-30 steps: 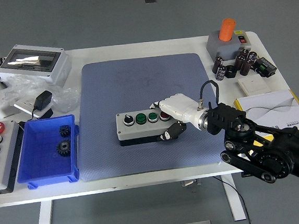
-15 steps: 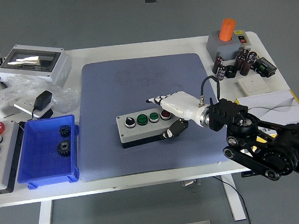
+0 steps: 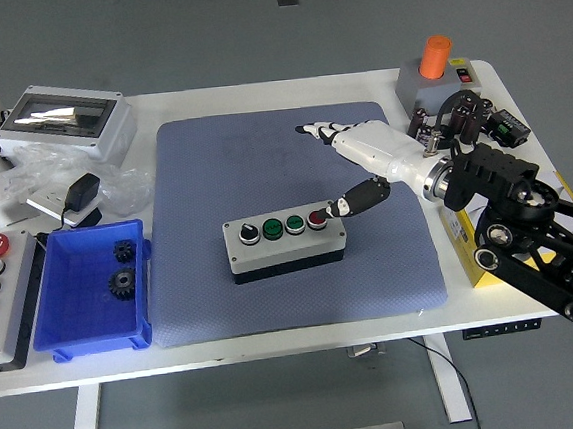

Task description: Pick up the button,place it on the desk,press the button,press the button

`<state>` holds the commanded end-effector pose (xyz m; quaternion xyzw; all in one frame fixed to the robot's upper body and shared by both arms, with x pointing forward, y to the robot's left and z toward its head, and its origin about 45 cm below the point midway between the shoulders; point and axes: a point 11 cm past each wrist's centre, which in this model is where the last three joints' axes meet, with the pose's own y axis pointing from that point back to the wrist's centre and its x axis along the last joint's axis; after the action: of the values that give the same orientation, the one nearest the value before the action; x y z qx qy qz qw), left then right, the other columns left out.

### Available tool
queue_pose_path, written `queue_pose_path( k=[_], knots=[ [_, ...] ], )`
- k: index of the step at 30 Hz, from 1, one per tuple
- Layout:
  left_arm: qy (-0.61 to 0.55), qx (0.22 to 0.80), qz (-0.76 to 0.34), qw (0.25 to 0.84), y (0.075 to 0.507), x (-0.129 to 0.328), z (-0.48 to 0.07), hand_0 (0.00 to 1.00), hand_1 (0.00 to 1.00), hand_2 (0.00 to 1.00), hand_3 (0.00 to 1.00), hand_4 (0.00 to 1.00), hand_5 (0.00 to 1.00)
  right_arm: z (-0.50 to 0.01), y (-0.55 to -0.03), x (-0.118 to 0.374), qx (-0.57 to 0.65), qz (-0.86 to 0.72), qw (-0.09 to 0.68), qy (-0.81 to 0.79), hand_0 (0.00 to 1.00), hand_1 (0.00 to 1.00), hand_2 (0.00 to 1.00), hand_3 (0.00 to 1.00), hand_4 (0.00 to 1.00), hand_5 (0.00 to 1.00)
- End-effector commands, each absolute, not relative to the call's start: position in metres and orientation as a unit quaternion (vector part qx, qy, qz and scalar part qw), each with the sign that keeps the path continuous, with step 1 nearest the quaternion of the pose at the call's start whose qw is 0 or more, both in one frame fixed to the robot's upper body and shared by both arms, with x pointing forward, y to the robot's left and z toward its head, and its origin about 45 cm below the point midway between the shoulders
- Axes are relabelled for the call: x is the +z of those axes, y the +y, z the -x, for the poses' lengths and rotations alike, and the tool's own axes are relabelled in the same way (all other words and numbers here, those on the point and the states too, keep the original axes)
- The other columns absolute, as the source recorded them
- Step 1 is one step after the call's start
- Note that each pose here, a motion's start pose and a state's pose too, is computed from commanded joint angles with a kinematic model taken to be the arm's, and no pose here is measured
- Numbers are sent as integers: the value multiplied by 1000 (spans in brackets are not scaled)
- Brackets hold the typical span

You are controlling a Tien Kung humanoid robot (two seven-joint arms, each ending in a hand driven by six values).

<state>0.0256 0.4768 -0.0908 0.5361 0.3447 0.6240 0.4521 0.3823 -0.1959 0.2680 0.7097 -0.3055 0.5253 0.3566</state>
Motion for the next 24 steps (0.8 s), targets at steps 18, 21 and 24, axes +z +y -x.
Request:
queue_pose_path(
  k=[18,21,24],
  knots=[
    [346,622,-536,453,476,-91,-27,732,753,579,571,536,49,-358,-166,248,475,-749,418,-198,206,120,191,723,274,2],
    [346,622,-537,453,477,-91,-27,732,754,579,568,526,42,-359,-162,241,479,-743,429,-189,189,92,162,717,233,2],
    [345,622,-537,453,477,-91,-27,732,754,579,568,526,42,-358,-159,236,479,-741,434,-180,189,92,162,717,233,2]
  ],
)
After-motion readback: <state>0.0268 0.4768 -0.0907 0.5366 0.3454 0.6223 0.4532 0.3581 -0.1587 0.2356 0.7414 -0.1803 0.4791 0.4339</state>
